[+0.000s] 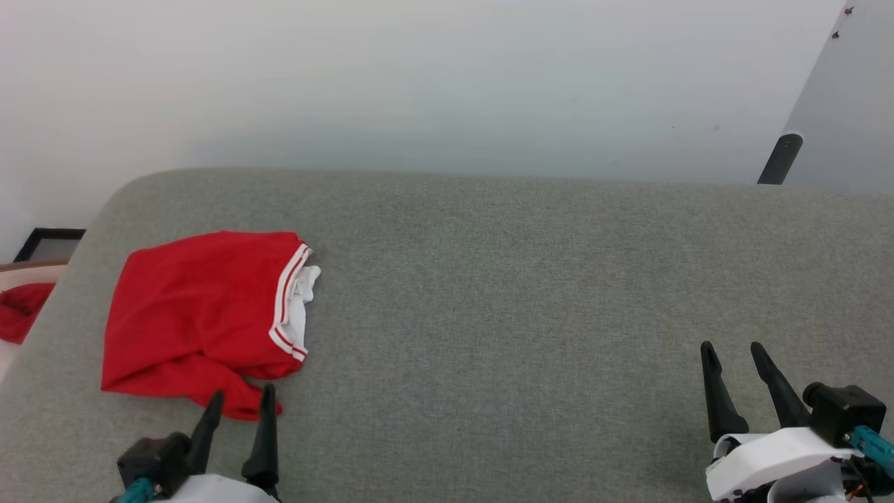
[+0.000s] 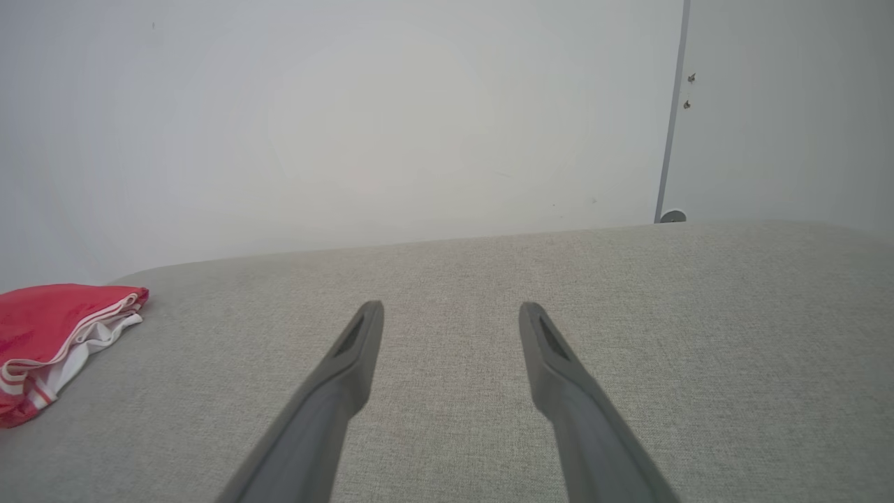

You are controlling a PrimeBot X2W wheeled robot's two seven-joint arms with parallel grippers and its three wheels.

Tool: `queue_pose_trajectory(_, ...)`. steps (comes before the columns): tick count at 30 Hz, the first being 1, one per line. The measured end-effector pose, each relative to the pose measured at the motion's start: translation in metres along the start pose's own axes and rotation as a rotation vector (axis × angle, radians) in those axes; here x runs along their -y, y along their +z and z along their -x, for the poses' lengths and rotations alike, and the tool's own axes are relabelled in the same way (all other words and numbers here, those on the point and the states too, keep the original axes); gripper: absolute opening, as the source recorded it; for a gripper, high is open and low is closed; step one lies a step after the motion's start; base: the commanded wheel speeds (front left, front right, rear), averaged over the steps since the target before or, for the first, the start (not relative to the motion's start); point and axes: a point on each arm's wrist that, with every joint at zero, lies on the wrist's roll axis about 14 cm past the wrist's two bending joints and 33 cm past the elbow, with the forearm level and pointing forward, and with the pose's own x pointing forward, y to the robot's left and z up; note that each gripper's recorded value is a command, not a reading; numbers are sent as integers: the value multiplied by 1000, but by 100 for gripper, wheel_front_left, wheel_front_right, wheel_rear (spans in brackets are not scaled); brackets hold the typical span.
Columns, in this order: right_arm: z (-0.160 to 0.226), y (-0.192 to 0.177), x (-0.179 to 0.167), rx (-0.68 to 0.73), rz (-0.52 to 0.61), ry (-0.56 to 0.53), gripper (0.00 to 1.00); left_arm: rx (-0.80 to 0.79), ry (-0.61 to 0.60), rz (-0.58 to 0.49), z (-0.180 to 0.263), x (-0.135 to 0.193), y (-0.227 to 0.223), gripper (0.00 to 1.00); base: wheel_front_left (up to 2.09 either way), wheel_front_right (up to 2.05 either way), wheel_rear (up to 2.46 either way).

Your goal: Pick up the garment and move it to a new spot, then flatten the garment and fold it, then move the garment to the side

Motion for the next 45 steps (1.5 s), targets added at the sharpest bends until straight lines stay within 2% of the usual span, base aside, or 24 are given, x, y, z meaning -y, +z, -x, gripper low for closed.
queue_pose_trajectory(12,10,-2,6,13,45,-22,100,3,-22,-89,5,3,-2,100,0,0,0)
queue_pose_trajectory(31,10,4,2,40,155,4,100,20,-61,-184,2,9,0,100,0,0,0)
queue_pose_trajectory(45,10,5,3,50,143,-6,100,10,-72,-196,3,9,-4,100,0,0,0)
